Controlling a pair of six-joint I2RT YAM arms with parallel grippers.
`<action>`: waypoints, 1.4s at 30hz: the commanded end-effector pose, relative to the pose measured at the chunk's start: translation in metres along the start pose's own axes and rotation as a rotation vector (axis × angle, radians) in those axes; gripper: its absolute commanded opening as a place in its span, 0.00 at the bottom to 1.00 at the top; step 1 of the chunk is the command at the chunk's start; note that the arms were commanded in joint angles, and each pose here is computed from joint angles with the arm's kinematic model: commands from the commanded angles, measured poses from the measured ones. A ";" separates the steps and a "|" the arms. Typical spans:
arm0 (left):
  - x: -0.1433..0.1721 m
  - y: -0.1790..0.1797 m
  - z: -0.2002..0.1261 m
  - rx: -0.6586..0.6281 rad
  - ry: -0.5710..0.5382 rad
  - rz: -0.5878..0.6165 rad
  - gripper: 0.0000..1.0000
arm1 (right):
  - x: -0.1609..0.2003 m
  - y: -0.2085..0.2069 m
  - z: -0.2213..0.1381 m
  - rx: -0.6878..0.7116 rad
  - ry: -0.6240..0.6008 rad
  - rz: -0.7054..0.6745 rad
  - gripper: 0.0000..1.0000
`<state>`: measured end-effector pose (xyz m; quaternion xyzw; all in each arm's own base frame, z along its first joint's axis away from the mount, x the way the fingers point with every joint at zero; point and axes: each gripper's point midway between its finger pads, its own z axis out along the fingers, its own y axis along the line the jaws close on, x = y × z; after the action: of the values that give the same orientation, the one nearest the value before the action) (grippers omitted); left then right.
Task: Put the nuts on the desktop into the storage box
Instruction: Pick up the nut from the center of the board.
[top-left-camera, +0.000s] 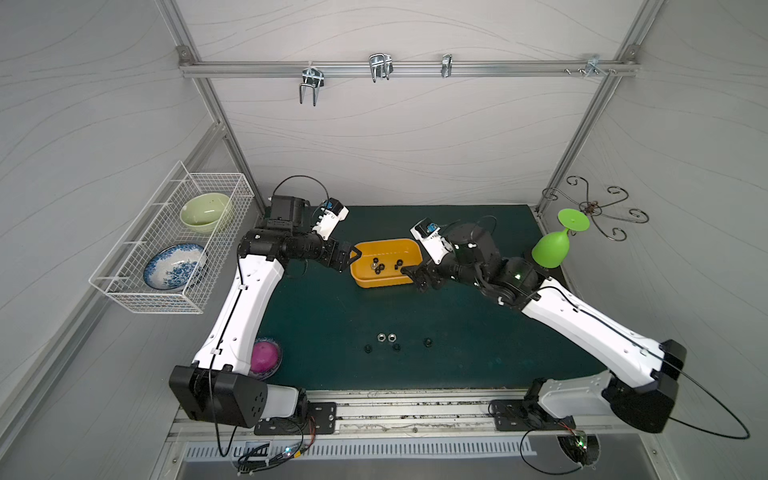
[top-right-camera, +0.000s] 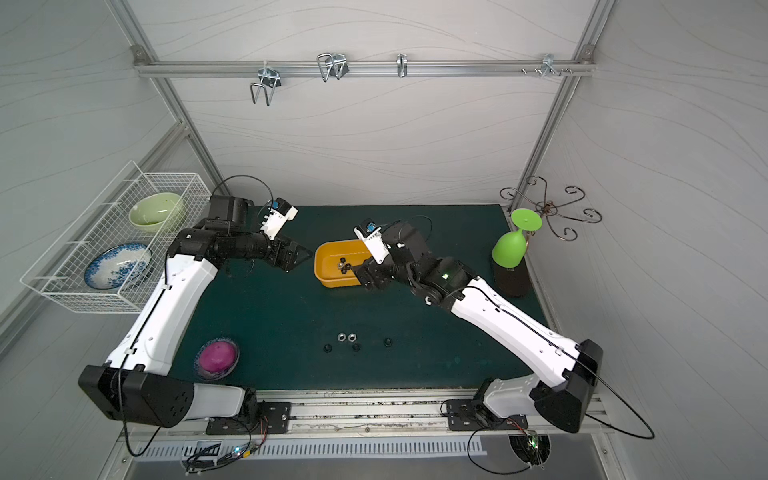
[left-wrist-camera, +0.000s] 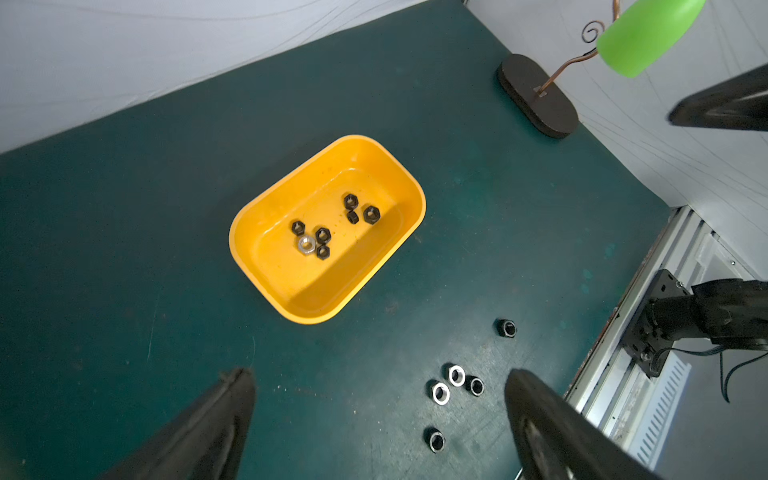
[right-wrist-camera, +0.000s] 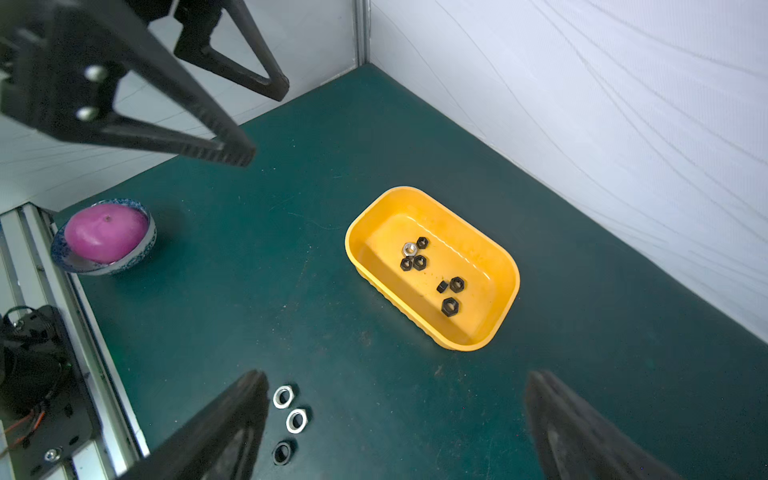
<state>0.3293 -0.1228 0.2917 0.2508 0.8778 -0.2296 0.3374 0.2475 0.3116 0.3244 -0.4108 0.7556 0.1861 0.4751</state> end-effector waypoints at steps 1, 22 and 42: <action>0.014 0.001 -0.003 -0.018 0.044 -0.056 0.98 | -0.003 0.027 -0.018 -0.136 -0.099 -0.155 0.99; 0.147 -0.032 0.045 0.072 0.457 0.070 0.97 | 0.125 0.127 -0.067 -0.725 -0.021 -0.741 0.99; 0.228 -0.058 0.131 0.050 0.604 0.405 0.84 | 0.172 0.133 -0.028 -0.566 0.189 -0.687 0.99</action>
<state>0.1954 -0.1669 0.0605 0.4693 0.8753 -0.1004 0.0597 0.0787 0.2859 0.1721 -0.7990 0.4919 0.1926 0.2873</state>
